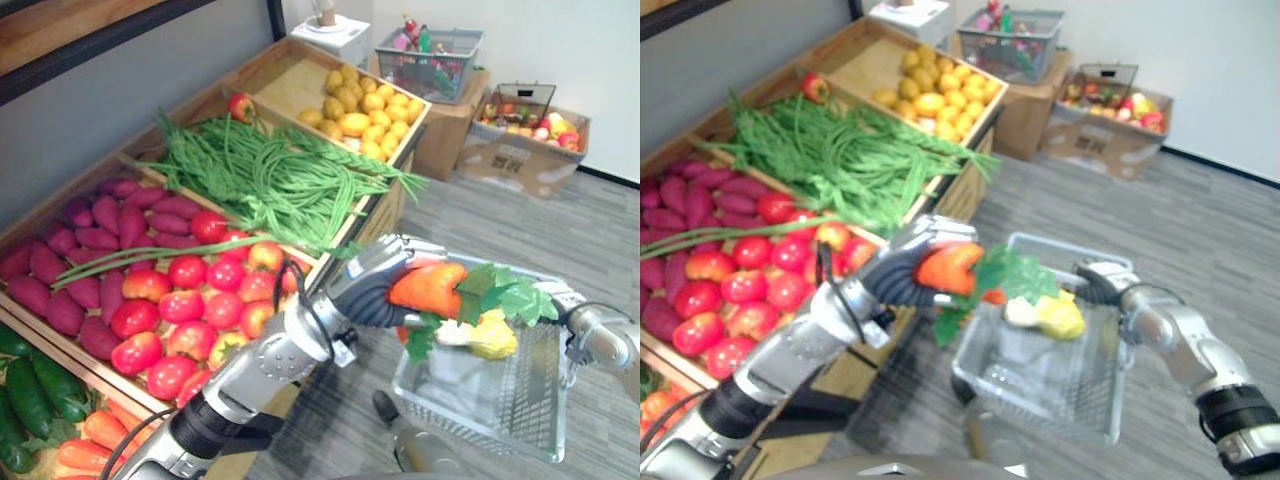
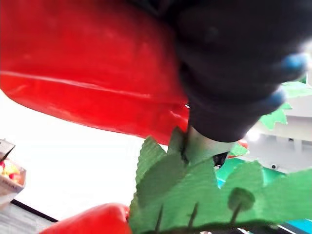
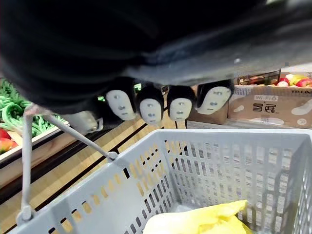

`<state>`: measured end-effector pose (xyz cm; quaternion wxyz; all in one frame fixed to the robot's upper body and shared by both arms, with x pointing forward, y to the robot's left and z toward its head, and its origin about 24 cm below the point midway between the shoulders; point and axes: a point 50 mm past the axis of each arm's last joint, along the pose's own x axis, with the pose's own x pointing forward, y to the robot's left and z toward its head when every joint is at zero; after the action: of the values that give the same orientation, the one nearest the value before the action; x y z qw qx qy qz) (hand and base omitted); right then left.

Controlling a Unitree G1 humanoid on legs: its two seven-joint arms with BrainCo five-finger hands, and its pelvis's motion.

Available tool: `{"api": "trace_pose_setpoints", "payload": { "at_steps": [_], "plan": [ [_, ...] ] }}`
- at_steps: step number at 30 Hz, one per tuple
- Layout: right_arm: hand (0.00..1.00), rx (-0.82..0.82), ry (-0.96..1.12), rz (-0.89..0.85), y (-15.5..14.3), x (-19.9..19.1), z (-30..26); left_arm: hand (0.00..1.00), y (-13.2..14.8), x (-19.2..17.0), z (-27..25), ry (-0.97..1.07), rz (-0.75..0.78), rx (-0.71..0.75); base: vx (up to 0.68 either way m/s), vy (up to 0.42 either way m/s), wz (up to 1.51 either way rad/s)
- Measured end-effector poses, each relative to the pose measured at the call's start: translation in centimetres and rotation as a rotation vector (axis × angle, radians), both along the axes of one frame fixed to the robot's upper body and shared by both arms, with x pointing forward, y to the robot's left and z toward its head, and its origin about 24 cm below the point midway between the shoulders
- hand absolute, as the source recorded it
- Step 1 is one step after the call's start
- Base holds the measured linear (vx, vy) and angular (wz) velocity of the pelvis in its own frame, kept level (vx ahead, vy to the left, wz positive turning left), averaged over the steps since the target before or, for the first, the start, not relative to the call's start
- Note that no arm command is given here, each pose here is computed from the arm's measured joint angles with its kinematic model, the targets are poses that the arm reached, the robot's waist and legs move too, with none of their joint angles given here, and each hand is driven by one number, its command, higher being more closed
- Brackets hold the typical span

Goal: Pick vegetable in the basket

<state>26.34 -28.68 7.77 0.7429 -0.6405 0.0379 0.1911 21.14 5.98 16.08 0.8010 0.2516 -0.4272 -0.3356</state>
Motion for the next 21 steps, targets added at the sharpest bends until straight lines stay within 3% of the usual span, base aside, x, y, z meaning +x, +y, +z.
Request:
{"api": "trace_pose_setpoints", "payload": {
  "at_steps": [12,21],
  "plan": [
    [1.0,0.054,-0.145,0.17,4.4,3.1,4.2,1.0,-2.7,-0.5,-2.5,0.099,-0.113,0.074,-0.04,-0.053,-0.05],
    [1.0,0.073,-0.148,0.199,5.4,3.2,4.0,1.0,-3.3,-0.3,-4.2,0.161,-0.127,0.126,-0.01,-0.042,-0.16]
  ]
}}
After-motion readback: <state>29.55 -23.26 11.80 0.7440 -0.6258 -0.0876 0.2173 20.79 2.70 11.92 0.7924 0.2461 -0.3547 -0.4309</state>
